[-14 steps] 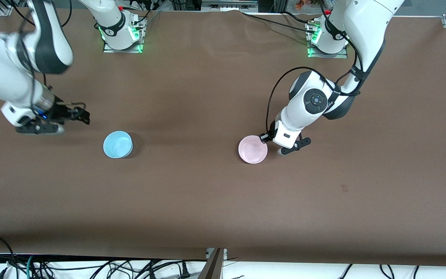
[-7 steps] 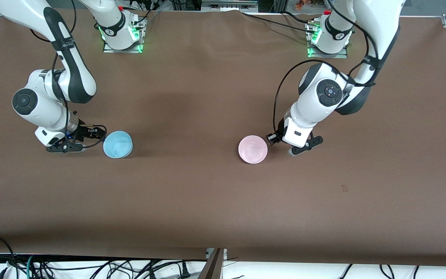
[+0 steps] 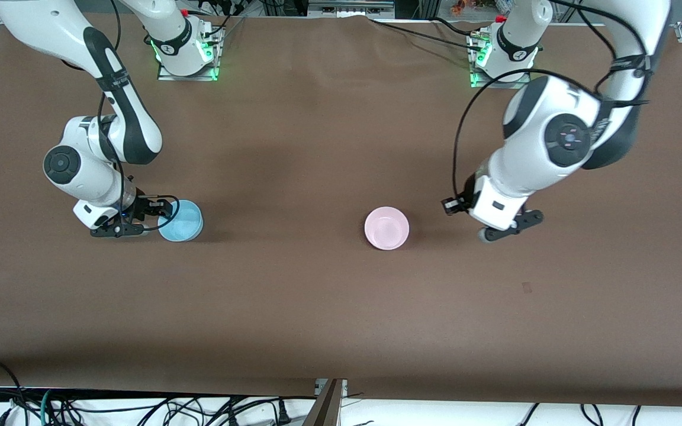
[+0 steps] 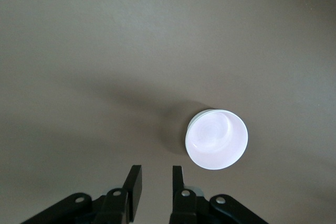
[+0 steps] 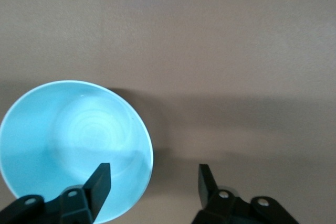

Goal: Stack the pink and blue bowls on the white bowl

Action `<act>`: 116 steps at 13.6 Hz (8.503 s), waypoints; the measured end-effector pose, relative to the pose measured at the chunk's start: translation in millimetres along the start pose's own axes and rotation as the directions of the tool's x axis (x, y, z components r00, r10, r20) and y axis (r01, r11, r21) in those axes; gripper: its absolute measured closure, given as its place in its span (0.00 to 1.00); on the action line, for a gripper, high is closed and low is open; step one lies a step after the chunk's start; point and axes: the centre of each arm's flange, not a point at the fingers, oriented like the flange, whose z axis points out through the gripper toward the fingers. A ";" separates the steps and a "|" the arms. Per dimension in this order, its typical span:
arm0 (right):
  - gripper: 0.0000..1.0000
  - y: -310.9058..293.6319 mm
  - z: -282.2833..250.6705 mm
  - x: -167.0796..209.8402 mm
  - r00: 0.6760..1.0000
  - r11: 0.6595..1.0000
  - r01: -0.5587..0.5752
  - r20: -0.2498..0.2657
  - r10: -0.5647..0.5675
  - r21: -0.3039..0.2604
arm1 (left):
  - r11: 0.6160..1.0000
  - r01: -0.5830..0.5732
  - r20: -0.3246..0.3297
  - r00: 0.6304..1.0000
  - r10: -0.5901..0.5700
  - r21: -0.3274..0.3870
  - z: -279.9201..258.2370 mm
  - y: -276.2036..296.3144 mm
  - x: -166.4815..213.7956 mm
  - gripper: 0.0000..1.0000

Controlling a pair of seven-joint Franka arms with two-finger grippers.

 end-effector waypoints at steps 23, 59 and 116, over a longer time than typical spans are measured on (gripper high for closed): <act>0.98 -63.0 -87.2 56.8 0.995 0.995 -0.082 0.061 0.078 0.065 | 0.950 -0.264 -0.032 0.962 0.272 0.165 -171.4 -121.1 33.2 0.64; 0.98 -531.7 -33.2 24.4 0.936 0.898 -0.329 -0.025 0.351 0.291 | 0.919 -0.360 -0.097 0.921 0.377 0.159 -195.9 -139.8 2.1 0.21; 0.00 -13.5 -391.5 -29.2 0.991 0.990 -0.130 -0.022 0.132 0.046 | 0.921 -0.359 -0.065 0.926 0.372 0.149 -180.9 -153.4 16.8 0.15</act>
